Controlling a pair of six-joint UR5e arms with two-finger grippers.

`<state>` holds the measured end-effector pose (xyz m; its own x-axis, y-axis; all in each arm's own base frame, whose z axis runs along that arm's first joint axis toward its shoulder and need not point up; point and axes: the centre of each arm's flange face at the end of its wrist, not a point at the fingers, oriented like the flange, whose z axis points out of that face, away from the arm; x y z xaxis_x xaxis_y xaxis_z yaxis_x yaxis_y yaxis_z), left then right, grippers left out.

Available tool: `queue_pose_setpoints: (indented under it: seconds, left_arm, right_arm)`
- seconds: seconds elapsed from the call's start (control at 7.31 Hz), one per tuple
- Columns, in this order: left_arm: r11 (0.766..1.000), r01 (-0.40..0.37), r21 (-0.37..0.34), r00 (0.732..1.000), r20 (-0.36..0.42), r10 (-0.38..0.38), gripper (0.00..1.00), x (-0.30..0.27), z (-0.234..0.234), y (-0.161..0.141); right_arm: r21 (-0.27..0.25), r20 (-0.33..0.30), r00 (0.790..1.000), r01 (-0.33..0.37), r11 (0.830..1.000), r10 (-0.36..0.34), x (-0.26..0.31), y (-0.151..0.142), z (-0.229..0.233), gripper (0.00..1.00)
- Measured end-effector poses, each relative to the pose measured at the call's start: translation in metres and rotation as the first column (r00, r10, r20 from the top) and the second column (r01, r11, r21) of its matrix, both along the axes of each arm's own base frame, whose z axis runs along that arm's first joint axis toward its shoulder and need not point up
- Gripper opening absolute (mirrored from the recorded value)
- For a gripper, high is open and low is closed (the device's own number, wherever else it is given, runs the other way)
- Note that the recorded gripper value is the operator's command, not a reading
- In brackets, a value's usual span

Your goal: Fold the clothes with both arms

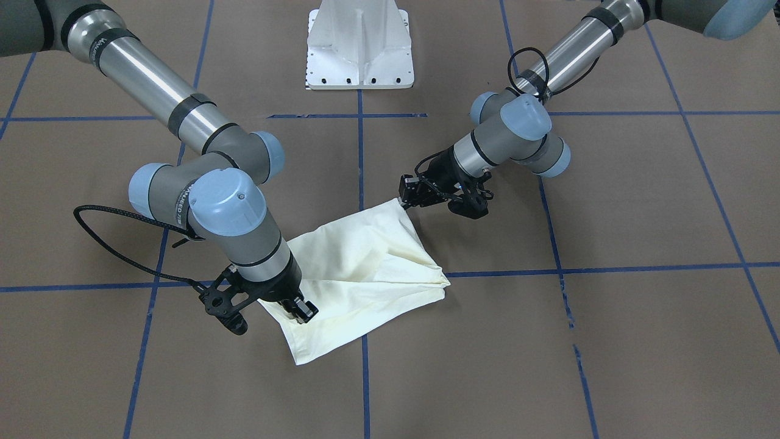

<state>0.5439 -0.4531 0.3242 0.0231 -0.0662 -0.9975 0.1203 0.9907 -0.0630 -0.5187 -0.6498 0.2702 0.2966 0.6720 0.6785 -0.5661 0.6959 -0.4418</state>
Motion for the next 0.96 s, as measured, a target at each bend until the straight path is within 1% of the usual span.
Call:
queue_pose_setpoints:
  seconds: [0.14,0.41,0.55,0.68,0.82,0.96]
  left_arm:
    - [0.999,-0.041,0.028,0.999,-0.002,0.041,0.00,0.002,0.000,0.006]
    - [0.994,-0.095,0.049,0.995,-0.010,0.096,0.00,0.006,-0.002,0.018]
    - [0.992,-0.118,0.035,0.993,-0.019,0.118,0.15,0.003,-0.004,0.022]
    - [0.993,-0.117,0.006,0.993,-0.024,0.117,0.27,-0.005,-0.002,0.020]
    - [0.995,-0.095,-0.019,0.995,-0.020,0.095,0.29,-0.018,0.004,0.010]
    - [0.997,-0.065,-0.035,0.998,-0.015,0.065,0.29,-0.033,0.009,-0.003]
  right_arm:
    - [-0.008,0.000,1.000,-0.005,1.000,0.005,-0.001,0.000,0.001,0.00]
    - [-0.019,0.000,1.000,-0.011,1.000,0.011,-0.001,0.000,0.004,0.00]
    - [-0.021,-0.002,1.000,-0.012,1.000,0.012,-0.001,0.000,0.005,0.00]
    - [-0.022,-0.005,1.000,-0.014,1.000,0.014,-0.001,0.000,0.007,0.00]
    - [-0.024,-0.008,1.000,-0.016,1.000,0.016,-0.002,-0.001,0.009,0.00]
    - [-0.026,-0.014,1.000,-0.019,0.999,0.018,-0.002,-0.002,0.011,0.33]
